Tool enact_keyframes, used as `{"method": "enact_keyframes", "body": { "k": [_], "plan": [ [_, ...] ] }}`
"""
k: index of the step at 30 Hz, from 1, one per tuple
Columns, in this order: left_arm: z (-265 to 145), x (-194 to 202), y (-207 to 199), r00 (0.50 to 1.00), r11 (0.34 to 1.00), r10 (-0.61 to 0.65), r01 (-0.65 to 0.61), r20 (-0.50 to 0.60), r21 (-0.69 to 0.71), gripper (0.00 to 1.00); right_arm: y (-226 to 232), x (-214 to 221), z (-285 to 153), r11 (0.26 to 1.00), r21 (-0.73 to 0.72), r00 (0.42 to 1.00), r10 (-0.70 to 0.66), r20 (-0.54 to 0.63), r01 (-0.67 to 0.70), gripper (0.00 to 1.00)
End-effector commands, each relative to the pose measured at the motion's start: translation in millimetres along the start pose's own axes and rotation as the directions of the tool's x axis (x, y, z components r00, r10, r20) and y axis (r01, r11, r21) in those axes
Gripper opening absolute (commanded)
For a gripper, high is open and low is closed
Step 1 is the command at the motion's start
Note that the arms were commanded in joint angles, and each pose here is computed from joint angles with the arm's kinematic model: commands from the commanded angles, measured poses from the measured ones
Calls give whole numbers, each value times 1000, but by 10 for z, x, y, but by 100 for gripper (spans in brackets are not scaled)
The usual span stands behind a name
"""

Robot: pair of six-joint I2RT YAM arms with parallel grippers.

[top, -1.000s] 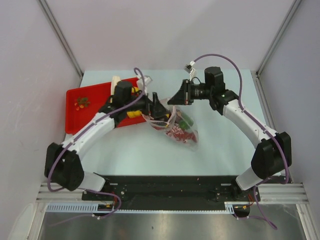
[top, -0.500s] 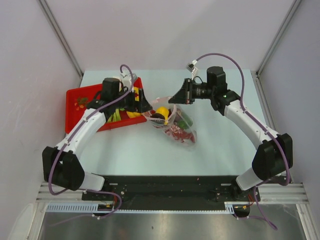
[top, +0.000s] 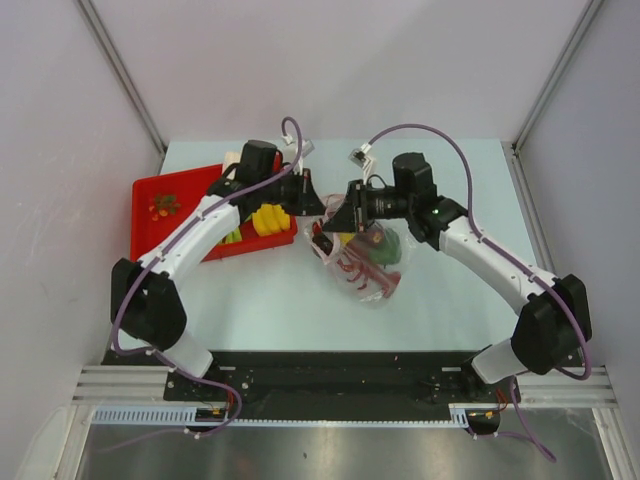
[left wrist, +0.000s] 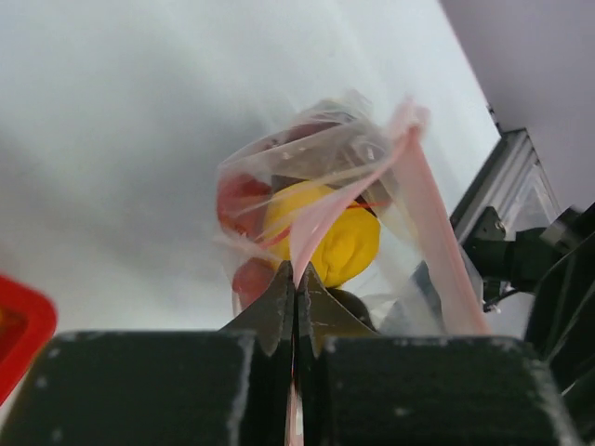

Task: Place the food in the zip-top bag and seal the zipper
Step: Zip the zipper food storage bag at the center of the board.

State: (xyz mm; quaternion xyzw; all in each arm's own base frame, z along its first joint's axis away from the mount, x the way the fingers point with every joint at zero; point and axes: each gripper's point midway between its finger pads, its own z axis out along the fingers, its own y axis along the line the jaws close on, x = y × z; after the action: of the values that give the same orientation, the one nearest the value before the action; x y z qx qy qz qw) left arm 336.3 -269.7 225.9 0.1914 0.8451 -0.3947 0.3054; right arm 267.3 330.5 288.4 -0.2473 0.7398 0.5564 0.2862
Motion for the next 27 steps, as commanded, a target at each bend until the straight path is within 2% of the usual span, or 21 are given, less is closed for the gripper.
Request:
{"method": "enact_keyframes", "body": {
  "k": [1, 3, 4, 5, 7, 12, 16, 21, 25, 27],
  "plan": [
    [-29, -71, -470, 995, 977, 95, -89, -24, 195, 0, 229, -180, 68, 989, -17, 986, -143, 83, 145, 21],
    [-41, -12, -558, 994, 964, 95, -81, -44, 255, 0, 248, -279, 83, 985, 1, 977, -171, 127, 173, 19],
    [-65, 39, -620, 993, 952, 98, -75, -63, 297, 1, 211, -274, 84, 986, 16, 977, -169, 133, 169, 15],
    [-78, 75, -651, 993, 947, 95, -66, -76, 315, 3, 183, -302, 75, 985, 43, 974, -169, 151, 165, 6],
    [-109, 140, -670, 992, 942, 86, -51, -94, 330, 8, 81, -283, 55, 986, 75, 975, -157, 159, 147, 0],
    [-261, 222, -780, 992, 928, 107, -73, -72, 365, 9, -160, -281, -30, 977, 178, 974, -145, 174, 114, 0],
    [-260, 323, -759, 991, 922, 83, -37, -106, 385, 5, -338, -122, -100, 965, 247, 984, -126, 129, 91, 0],
    [-241, 340, -769, 991, 911, 53, 2, -122, 411, 6, -361, 44, -97, 969, 230, 988, -113, 104, 87, 0],
    [-254, 320, -783, 992, 899, 24, 33, -124, 437, 21, -338, 104, -129, 970, 225, 988, -117, 103, 91, 0],
    [-272, 352, -813, 991, 887, 23, 40, -131, 461, 32, -356, 120, -150, 970, 227, 988, -111, 109, 84, 0]
  ]
}}
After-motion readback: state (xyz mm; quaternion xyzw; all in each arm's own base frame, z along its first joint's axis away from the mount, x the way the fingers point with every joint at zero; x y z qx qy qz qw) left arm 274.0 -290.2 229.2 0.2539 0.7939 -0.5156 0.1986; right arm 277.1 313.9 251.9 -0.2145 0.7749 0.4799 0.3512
